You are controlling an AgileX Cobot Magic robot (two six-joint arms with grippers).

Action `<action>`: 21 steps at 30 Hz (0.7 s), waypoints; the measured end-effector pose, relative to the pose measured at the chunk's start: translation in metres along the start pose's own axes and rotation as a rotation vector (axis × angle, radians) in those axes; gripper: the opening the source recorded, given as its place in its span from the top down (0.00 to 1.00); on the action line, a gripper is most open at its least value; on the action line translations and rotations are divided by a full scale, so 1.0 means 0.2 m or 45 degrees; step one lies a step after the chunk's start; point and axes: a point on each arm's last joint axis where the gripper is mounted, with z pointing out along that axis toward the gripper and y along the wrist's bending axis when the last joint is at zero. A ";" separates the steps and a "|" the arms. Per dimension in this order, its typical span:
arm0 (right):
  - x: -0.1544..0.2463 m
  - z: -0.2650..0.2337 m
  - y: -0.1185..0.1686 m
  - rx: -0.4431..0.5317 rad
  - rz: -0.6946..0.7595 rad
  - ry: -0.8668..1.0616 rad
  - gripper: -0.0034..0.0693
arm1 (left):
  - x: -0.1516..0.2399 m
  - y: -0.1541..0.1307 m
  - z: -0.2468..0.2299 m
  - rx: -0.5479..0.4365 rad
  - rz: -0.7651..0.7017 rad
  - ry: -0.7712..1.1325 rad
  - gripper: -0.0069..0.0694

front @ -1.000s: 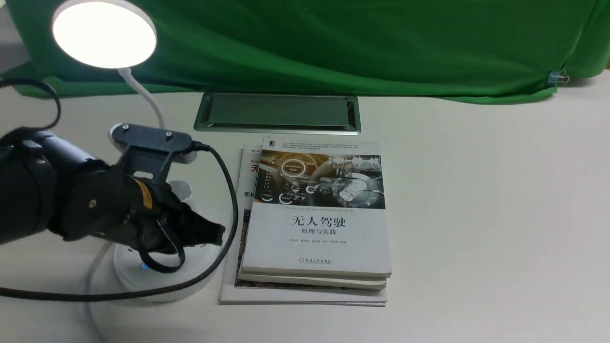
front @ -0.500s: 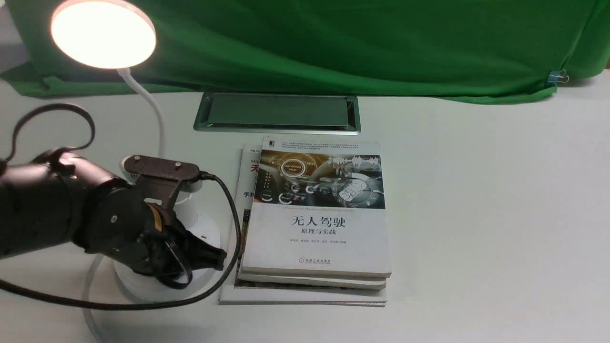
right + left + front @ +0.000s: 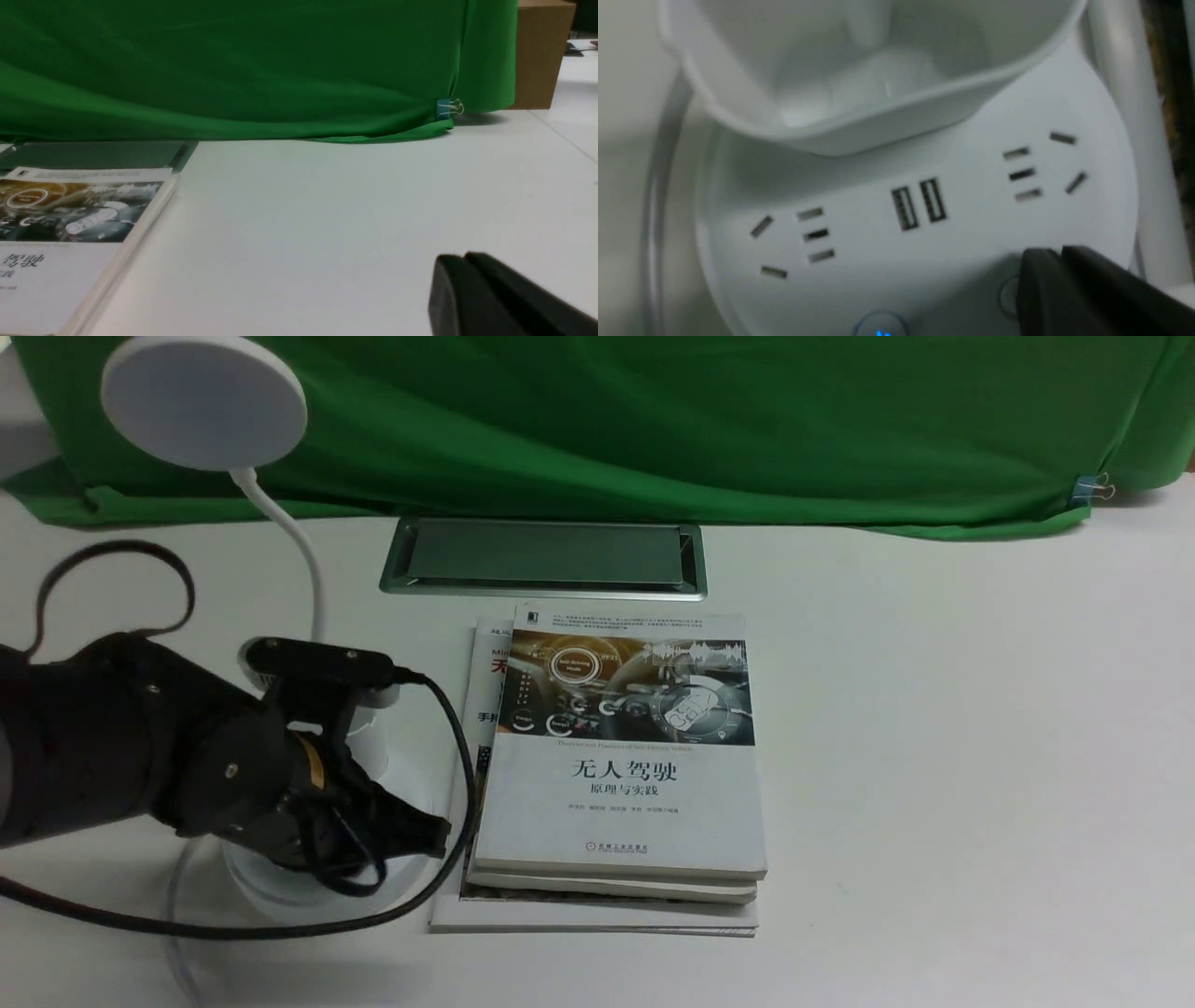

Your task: Turn off the desk lamp on the white desktop by hand.

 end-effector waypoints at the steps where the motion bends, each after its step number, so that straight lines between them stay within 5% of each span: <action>1: 0.00 0.00 0.00 0.000 0.000 0.000 0.90 | 0.00 0.00 0.00 0.000 -0.001 -0.002 0.89; 5: 0.00 0.00 0.00 0.000 0.000 0.000 0.90 | 0.01 0.00 -0.06 0.004 -0.015 0.000 0.89; 11: 0.00 0.00 0.00 0.000 0.000 0.000 0.90 | 0.02 0.02 -0.45 0.044 -0.027 -0.308 0.89; 21: 0.00 0.00 0.00 0.000 0.000 0.000 0.90 | 0.44 0.07 -0.70 0.209 -0.111 -0.845 0.89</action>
